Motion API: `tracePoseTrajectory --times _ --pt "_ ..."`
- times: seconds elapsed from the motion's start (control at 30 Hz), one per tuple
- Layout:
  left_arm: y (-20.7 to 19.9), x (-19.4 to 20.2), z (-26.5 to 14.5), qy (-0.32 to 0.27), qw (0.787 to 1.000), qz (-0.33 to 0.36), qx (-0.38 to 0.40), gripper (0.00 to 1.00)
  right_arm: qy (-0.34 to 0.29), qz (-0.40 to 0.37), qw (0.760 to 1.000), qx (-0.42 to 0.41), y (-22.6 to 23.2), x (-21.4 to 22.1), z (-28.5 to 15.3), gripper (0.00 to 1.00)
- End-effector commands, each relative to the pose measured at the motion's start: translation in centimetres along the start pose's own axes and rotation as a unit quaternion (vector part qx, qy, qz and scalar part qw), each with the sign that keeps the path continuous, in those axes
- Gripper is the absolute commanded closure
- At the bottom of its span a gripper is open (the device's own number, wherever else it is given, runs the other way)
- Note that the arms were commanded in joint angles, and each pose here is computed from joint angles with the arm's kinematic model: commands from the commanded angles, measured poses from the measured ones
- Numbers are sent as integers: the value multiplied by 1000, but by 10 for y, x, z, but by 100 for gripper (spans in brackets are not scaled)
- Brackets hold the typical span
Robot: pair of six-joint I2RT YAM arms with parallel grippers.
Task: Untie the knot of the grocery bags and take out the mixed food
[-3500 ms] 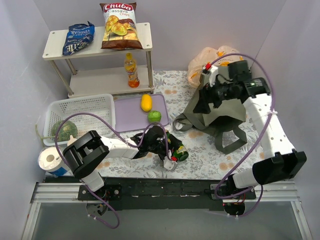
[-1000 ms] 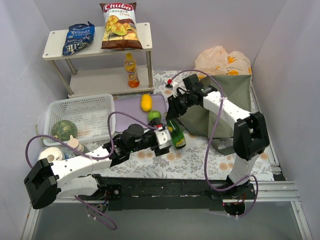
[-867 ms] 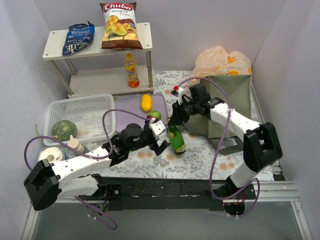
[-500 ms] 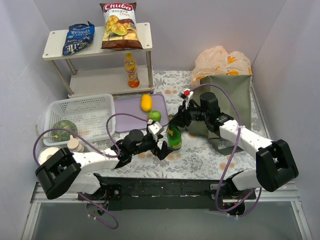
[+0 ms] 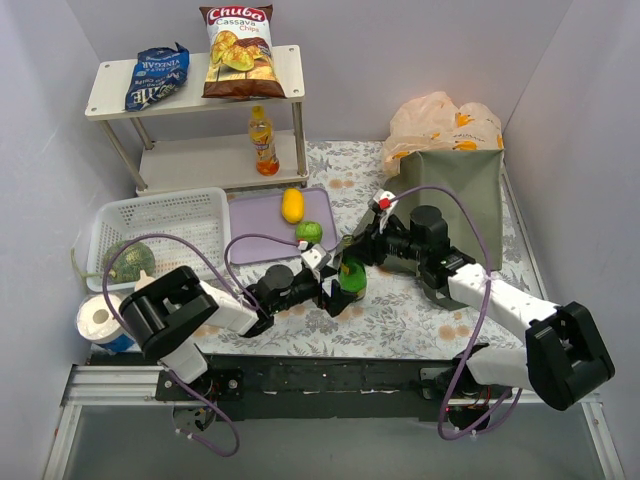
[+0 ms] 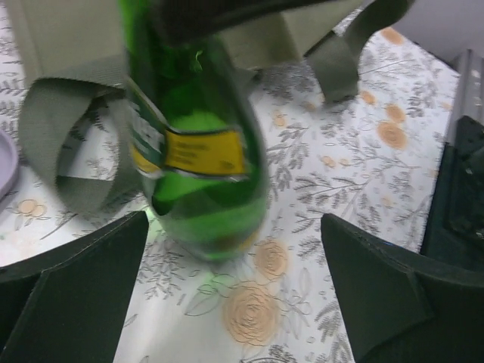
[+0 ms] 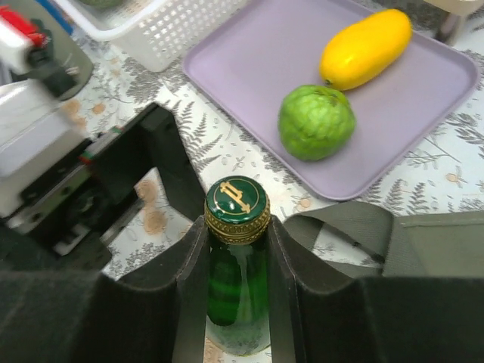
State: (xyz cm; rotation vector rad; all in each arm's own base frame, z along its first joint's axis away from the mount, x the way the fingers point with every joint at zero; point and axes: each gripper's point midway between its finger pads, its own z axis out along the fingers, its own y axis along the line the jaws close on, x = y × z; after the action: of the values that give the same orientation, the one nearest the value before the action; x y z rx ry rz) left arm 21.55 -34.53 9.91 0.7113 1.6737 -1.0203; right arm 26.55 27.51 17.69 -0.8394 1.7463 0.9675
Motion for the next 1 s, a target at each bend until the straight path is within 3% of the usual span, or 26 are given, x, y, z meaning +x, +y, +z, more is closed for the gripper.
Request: tracePoseTrajectory --times 0.0,0.33,0.77,0.9,0.93,0.97 --pt "13 -27 8 -59 997 38 -26 2 -73 -29 995 -54 34 -29 -3 99" --pt "-21 4 8 -39 991 77 99 2 -90 -37 993 -64 44 -18 -9 99" --pt "-15 9 33 -32 993 62 96 8 -92 -63 991 -81 54 -16 -16 99" --pt "-22 8 39 -29 990 66 121 35 -89 -74 990 -83 57 -15 -18 99" --pt "-27 11 37 -24 988 67 135 54 -89 -75 990 -81 57 -15 -18 99" --pt "-29 12 36 -22 987 68 141 66 -86 -75 990 -79 56 -14 -18 99"
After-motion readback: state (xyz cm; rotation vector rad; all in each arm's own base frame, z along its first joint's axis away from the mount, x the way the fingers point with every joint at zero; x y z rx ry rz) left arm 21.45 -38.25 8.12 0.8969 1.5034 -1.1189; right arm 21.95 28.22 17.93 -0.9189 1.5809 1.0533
